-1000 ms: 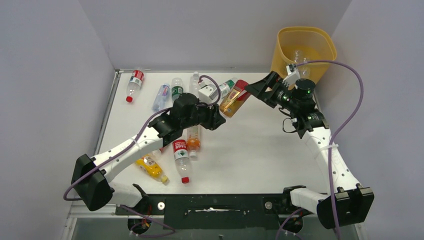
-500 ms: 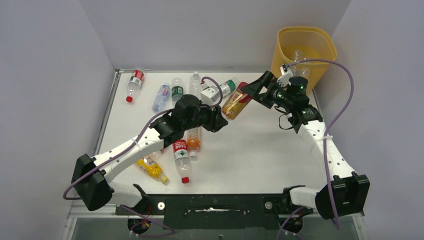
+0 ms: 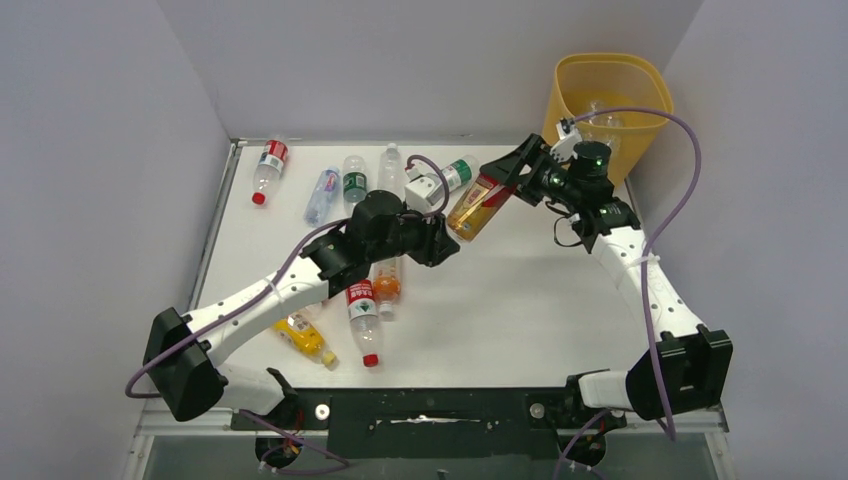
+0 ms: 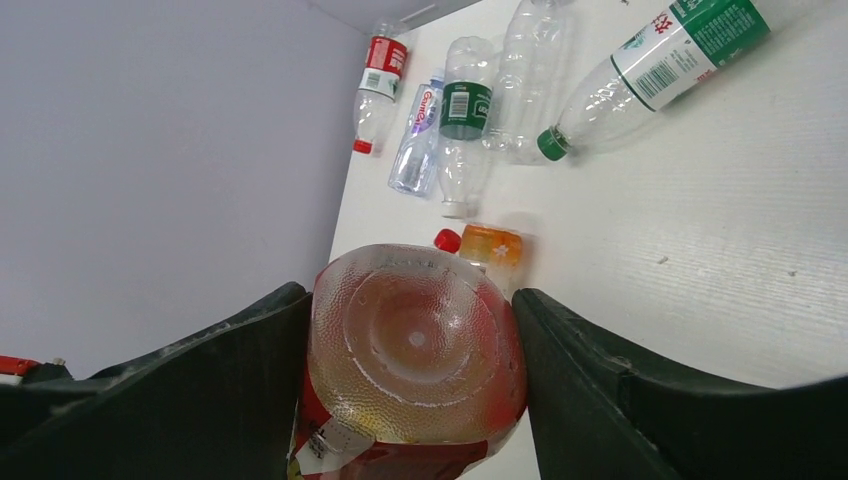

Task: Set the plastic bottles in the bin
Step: Place the plastic bottle in the trash bin.

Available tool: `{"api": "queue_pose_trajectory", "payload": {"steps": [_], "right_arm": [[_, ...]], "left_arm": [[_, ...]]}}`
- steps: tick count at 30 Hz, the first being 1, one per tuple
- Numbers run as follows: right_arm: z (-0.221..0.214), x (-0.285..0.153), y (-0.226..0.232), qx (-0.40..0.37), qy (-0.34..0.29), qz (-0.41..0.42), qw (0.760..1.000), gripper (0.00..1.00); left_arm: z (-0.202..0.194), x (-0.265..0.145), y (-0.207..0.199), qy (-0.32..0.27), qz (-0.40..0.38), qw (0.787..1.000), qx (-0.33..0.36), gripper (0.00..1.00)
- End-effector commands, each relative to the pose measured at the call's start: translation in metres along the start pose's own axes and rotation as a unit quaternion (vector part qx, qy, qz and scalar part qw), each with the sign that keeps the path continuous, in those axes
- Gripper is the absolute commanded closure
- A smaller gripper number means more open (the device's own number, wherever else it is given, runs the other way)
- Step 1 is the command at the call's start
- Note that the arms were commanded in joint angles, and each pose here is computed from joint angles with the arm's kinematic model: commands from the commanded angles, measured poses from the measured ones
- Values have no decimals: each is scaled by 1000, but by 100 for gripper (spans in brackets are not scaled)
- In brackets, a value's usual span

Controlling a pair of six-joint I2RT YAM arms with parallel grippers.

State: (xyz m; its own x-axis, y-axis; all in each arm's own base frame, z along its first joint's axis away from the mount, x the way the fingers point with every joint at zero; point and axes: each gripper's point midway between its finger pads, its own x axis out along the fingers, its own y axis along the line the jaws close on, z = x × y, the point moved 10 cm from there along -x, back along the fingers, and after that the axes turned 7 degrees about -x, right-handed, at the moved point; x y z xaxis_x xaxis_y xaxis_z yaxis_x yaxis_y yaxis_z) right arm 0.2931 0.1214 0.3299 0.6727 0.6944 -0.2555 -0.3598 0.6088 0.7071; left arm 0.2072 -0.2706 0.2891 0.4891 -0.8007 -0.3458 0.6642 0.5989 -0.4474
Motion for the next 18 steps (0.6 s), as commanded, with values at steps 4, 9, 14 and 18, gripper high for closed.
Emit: {"api": "queue_pose_trajectory", "payload": {"steps": [4,9,14,18], "right_arm": [[17,-2,19,-36,-22,37,998,44],[18,-1,20,-38,-22,34,998,51],[24,-1,19,-47,-26,21,998,52],[34,1,17,-61,-28,-2,998,52]], "left_arm": [[24,-2,-12,-42,-13,999,14,57],[25,-1,-10,-41,0,999,14,27],[29,-5,-9,-42,19,999,15,18],[35,-15,-10,-52,28,998,18,18]]}}
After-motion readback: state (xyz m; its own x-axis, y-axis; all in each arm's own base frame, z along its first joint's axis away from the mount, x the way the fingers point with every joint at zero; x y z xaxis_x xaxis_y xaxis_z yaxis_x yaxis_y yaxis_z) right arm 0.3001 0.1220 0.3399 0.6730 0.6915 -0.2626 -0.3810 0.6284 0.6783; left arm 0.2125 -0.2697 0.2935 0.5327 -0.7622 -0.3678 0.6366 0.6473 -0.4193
